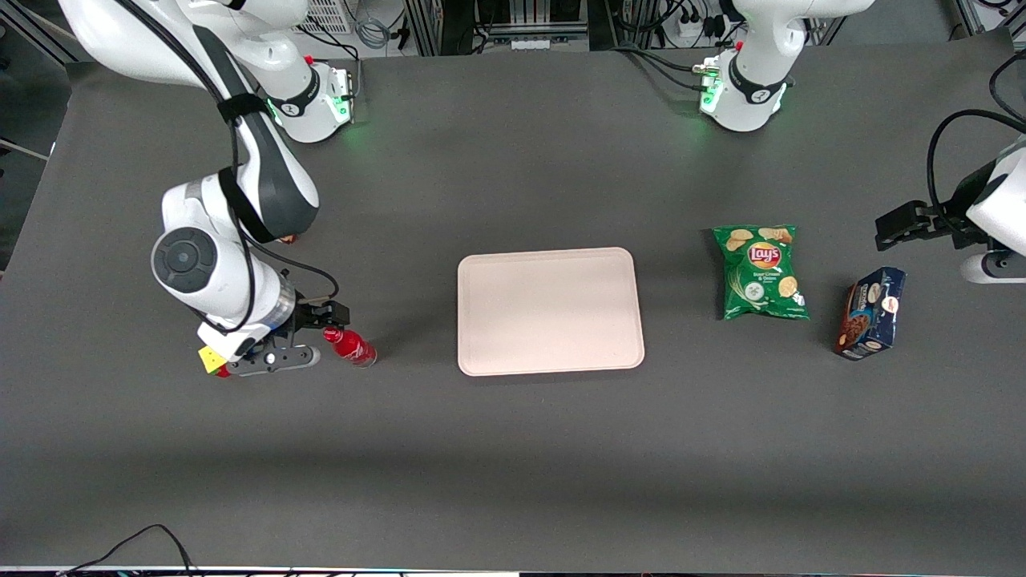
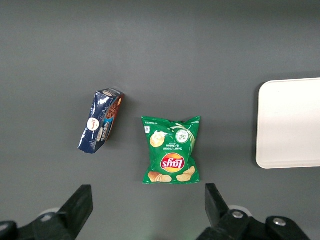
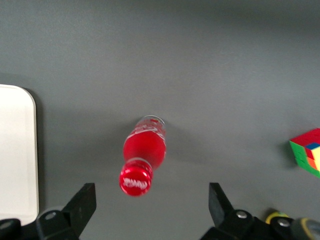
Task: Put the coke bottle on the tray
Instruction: 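Close the right gripper around the bottle's neck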
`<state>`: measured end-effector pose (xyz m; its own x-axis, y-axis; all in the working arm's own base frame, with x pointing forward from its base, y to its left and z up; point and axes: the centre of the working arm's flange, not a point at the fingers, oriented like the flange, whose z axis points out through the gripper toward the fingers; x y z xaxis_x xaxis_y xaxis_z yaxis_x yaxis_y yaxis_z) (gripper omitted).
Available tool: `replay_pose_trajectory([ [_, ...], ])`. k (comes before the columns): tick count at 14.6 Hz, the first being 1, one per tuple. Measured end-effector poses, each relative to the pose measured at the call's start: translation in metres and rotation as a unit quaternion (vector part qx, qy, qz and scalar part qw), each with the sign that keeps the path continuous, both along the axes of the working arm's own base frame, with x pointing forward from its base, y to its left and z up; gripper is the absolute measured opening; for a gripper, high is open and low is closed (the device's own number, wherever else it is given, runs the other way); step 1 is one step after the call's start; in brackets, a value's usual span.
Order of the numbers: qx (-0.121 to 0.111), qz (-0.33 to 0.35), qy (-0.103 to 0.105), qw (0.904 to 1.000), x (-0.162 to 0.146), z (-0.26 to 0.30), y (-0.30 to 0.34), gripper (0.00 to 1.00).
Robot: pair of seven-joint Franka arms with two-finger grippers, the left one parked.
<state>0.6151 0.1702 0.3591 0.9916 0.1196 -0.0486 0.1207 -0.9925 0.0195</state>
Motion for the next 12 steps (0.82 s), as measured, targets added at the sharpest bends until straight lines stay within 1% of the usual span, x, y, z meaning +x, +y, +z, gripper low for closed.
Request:
replay_pose_trajectory([
  [4,0.008,0.004,-0.014,0.9999,-0.003,-0.031,0.005,1.00],
  [9,0.008,0.005,-0.012,0.9999,-0.007,-0.042,0.005,1.00],
  [11,0.009,0.005,-0.016,0.9998,-0.008,-0.044,0.005,0.98],
  [12,0.010,0.005,-0.017,0.9998,-0.008,-0.044,0.005,0.93],
])
